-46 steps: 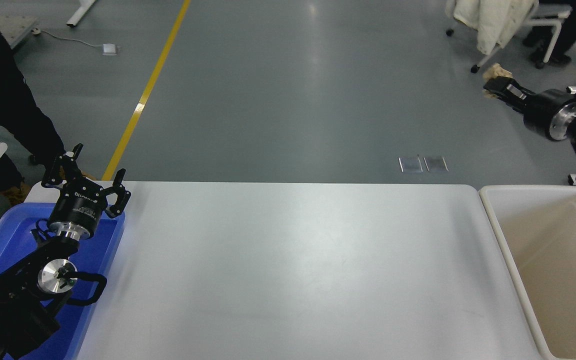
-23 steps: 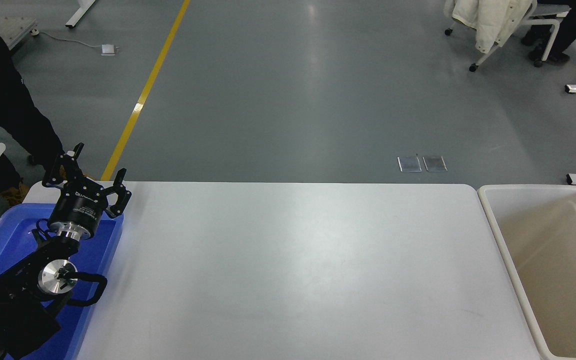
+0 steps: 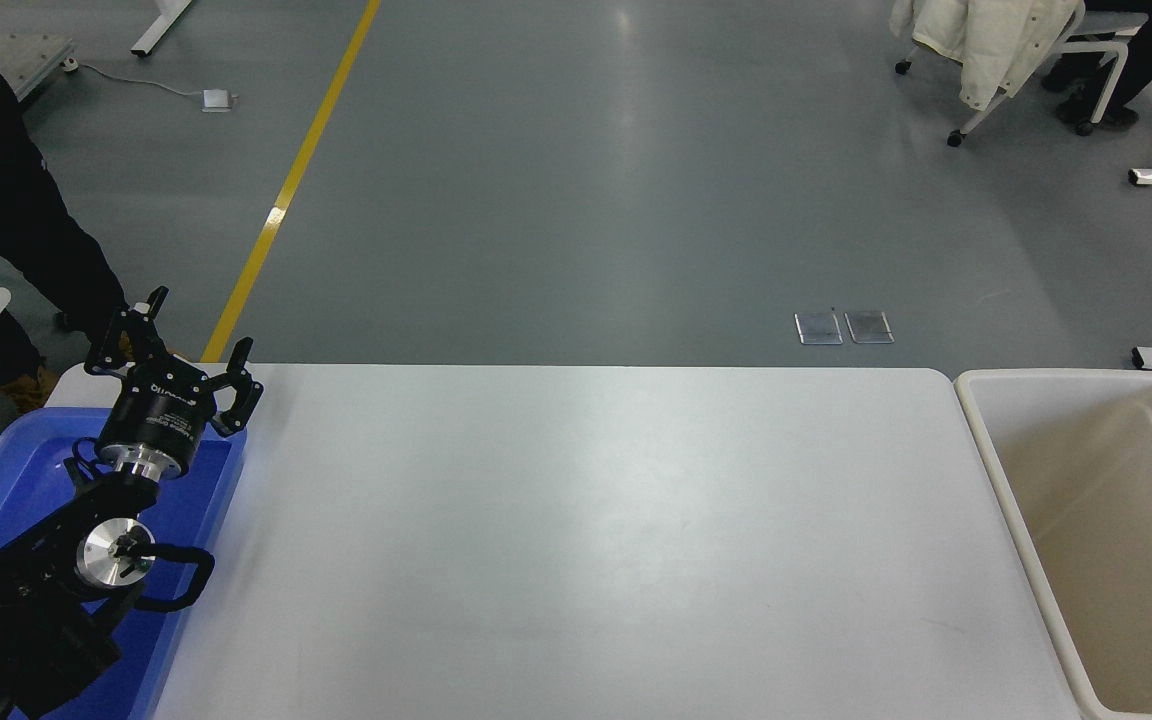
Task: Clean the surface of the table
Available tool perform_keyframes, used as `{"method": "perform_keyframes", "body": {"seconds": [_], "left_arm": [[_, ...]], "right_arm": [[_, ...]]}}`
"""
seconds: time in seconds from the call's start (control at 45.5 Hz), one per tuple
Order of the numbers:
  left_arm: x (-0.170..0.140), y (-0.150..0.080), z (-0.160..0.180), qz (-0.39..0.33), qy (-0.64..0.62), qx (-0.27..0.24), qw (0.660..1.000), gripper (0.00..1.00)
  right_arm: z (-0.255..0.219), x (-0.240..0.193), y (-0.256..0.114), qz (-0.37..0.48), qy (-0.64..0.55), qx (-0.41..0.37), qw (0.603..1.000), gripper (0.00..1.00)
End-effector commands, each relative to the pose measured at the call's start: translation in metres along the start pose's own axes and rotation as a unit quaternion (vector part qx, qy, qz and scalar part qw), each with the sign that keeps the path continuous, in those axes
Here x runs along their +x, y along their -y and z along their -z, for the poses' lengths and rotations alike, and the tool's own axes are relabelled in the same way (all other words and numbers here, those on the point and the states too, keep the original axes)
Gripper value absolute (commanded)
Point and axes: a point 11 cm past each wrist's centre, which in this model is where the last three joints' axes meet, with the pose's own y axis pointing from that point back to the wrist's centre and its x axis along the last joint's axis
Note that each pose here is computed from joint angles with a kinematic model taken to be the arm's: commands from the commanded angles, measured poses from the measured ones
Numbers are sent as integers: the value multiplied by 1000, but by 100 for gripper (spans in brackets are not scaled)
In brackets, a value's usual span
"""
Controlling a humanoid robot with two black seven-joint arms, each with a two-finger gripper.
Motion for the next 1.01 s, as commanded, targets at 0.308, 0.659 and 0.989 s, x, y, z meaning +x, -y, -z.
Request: {"method": "perform_keyframes", "body": {"seconds": [0.308, 0.659, 0.989], "left_arm": [[0, 0, 0, 0, 0, 0, 1000, 100], [0, 0, 0, -1, 0, 0, 1000, 100], [0, 0, 0, 0, 0, 0, 1000, 100]], "right_arm": [[-12, -53, -3, 33, -6, -10, 999, 35], [-9, -47, -2, 8, -11, -7, 1000, 97], [27, -20, 4, -15, 16, 25, 999, 99]]}}
